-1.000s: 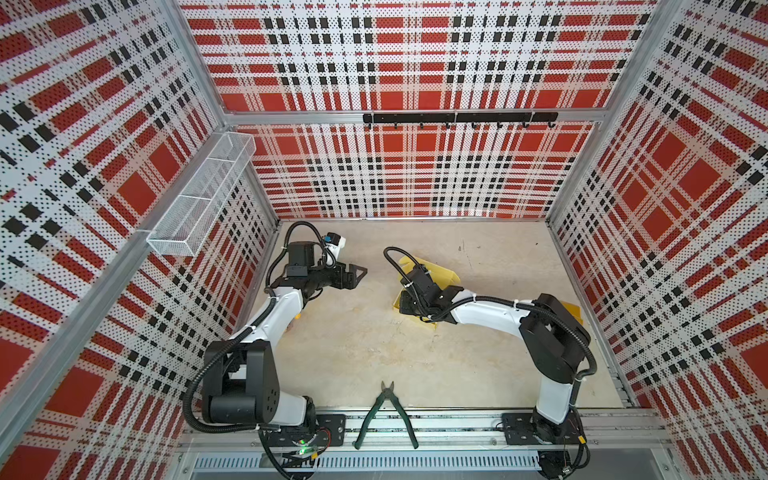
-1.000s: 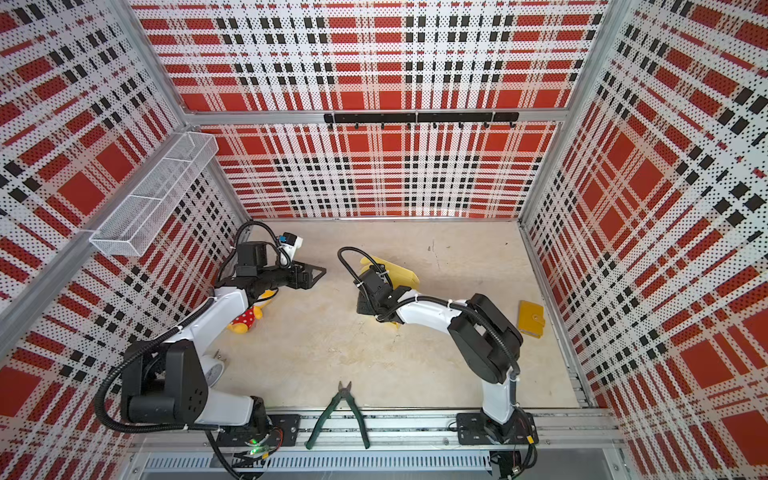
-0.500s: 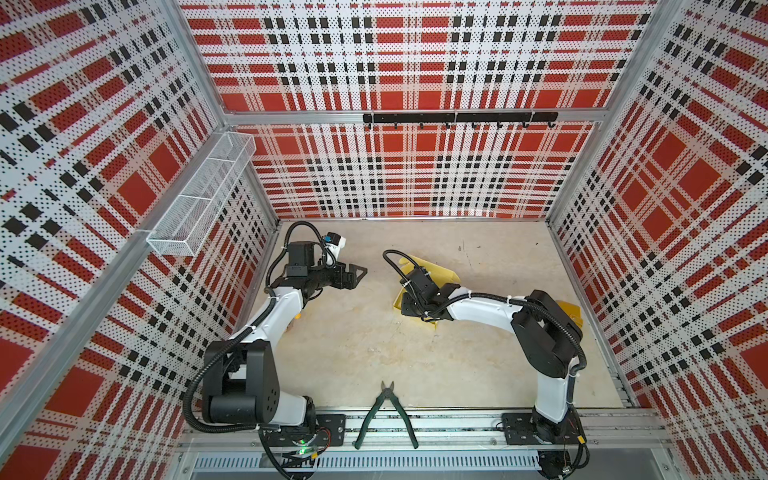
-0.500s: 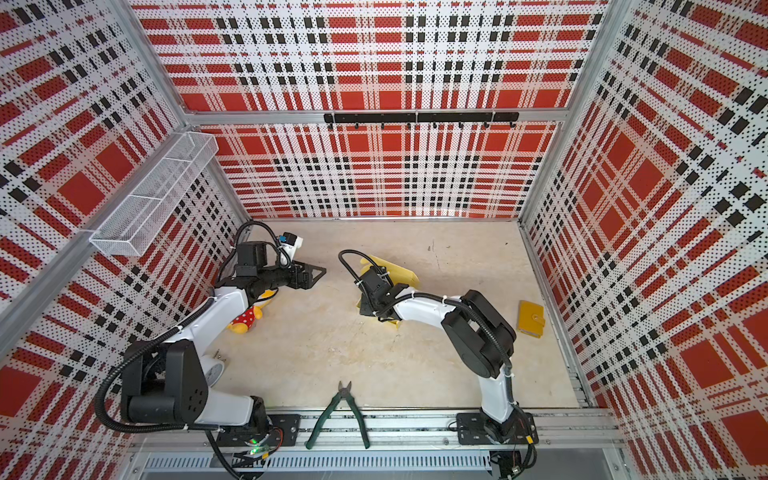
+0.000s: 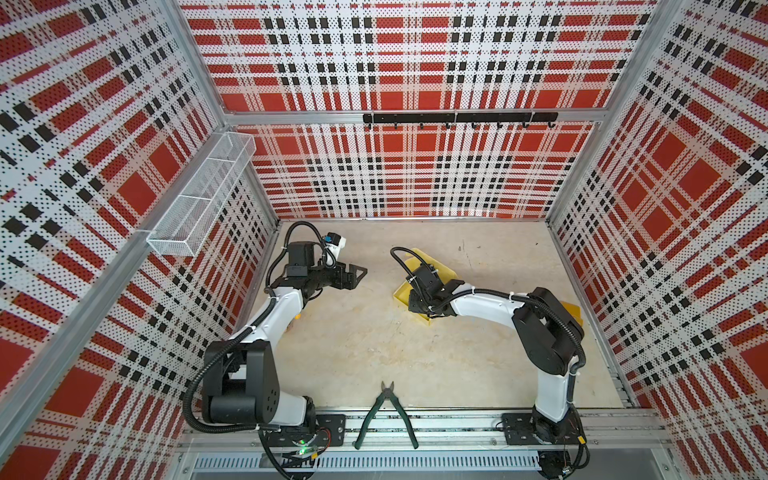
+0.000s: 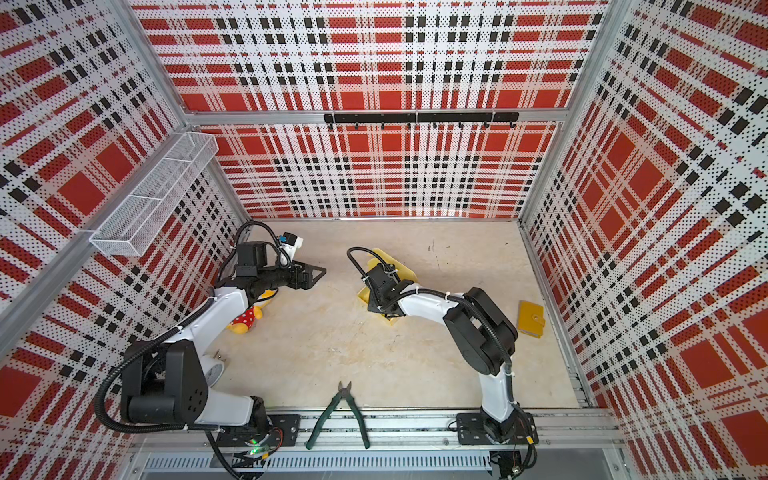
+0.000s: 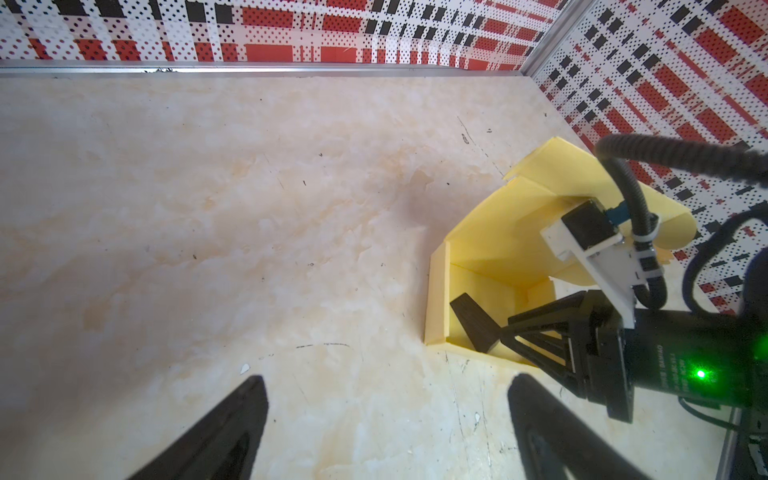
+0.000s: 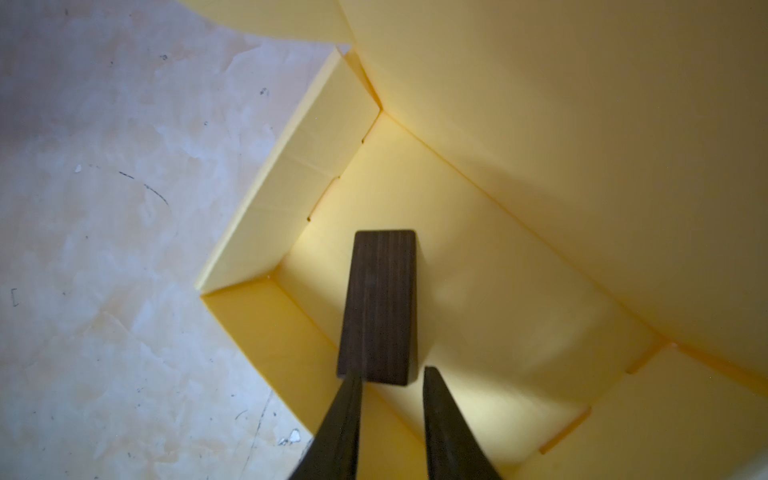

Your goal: Fold the paper box

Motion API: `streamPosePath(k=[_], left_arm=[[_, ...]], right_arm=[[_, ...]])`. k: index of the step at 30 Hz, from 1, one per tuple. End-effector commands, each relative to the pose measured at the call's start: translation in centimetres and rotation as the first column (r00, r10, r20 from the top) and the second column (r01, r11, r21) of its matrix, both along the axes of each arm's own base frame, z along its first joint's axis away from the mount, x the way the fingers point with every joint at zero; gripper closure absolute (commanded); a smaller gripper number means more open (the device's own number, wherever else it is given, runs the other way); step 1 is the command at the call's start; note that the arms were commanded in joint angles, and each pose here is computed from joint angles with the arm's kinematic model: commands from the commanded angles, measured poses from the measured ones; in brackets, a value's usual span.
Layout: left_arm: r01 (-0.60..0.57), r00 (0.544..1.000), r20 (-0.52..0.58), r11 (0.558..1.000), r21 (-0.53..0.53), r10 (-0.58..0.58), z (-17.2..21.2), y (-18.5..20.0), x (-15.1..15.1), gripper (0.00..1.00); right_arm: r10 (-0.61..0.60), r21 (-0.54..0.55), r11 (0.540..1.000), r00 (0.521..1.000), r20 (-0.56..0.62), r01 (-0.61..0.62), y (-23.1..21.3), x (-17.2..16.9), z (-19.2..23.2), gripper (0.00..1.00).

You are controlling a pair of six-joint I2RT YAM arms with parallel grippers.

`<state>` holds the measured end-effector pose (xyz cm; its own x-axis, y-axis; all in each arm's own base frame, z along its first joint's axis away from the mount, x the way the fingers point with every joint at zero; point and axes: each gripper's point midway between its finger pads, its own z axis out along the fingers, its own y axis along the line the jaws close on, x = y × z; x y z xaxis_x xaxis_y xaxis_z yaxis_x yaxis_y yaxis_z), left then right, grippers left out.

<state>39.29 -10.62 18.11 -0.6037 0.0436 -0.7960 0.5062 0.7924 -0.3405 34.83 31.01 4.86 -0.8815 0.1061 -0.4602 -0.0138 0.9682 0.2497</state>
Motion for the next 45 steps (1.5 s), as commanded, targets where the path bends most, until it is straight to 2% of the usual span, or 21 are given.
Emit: streamPosePath(k=[1, 6, 10, 15, 19, 23, 26, 33, 39, 41, 45], left_arm=[[0.003, 0.999, 0.036, 1.000, 0.001, -0.003, 1.1, 0.1, -0.1, 0.07], [0.002, 0.999, 0.039, 1.000, -0.001, -0.002, 1.3, 0.2, -0.2, 0.07], [0.028, 0.998, 0.050, 1.000, 0.000, -0.028, 1.9, -0.1, -0.2, 0.08], [0.172, 0.979, 0.103, 0.984, 0.040, -0.175, 3.5, -3.0, -0.5, 0.13], [0.337, 0.918, 0.151, 0.922, 0.190, -0.367, 4.6, -7.1, -0.7, 0.13], [0.438, 0.840, 0.199, 0.848, 0.299, -0.504, 5.2, -10.9, -0.3, 0.12], [0.457, 0.823, 0.207, 0.833, 0.313, -0.529, 5.3, -12.6, 1.2, 0.12], [0.478, 0.840, 0.154, 0.844, 0.241, -0.520, 3.0, -14.0, 4.3, 0.15], [0.507, 0.799, 0.231, 0.829, 0.237, -0.555, 0.7, -14.9, 4.7, 0.16], [0.533, 0.776, 0.246, 0.812, 0.239, -0.581, 0.3, -16.4, 4.1, 0.16], [0.521, 0.810, 0.181, 0.826, 0.212, -0.558, -1.2, -17.2, 5.0, 0.19]], right_arm=[[-0.010, -0.062, 0.998, 1.000, 0.010, 0.010, -1.1, 0.3, -0.5, 0.71], [0.028, 0.003, 1.000, 0.997, 0.070, -0.028, 0.6, 0.3, 2.3, 0.69], [0.103, 0.079, 0.990, 0.978, 0.183, -0.118, 2.7, -0.4, 7.2, 0.68], [0.098, 0.095, 0.987, 0.954, 0.283, -0.129, 0.6, -1.5, 13.0, 0.64], [0.082, 0.119, 0.985, 0.944, 0.321, -0.126, -2.7, -2.3, 16.2, 0.63], [0.082, 0.100, 0.987, 0.933, 0.349, -0.124, -6.4, -2.8, 18.3, 0.62], [0.046, 0.075, 0.994, 0.935, 0.352, -0.077, -10.0, -3.1, 18.7, 0.60], [-0.047, 0.162, 0.987, 0.955, 0.293, -0.002, -15.4, -3.0, 16.2, 0.60], [-0.043, 0.228, 0.974, 0.967, 0.250, -0.016, -16.8, -1.5, 13.4, 0.60], [-0.029, 0.248, 0.968, 0.969, 0.246, -0.034, -16.7, -0.9, 12.7, 0.59], [0.021, 0.259, 0.963, 0.976, 0.217, -0.078, -15.9, -0.2, 11.0, 0.59]])
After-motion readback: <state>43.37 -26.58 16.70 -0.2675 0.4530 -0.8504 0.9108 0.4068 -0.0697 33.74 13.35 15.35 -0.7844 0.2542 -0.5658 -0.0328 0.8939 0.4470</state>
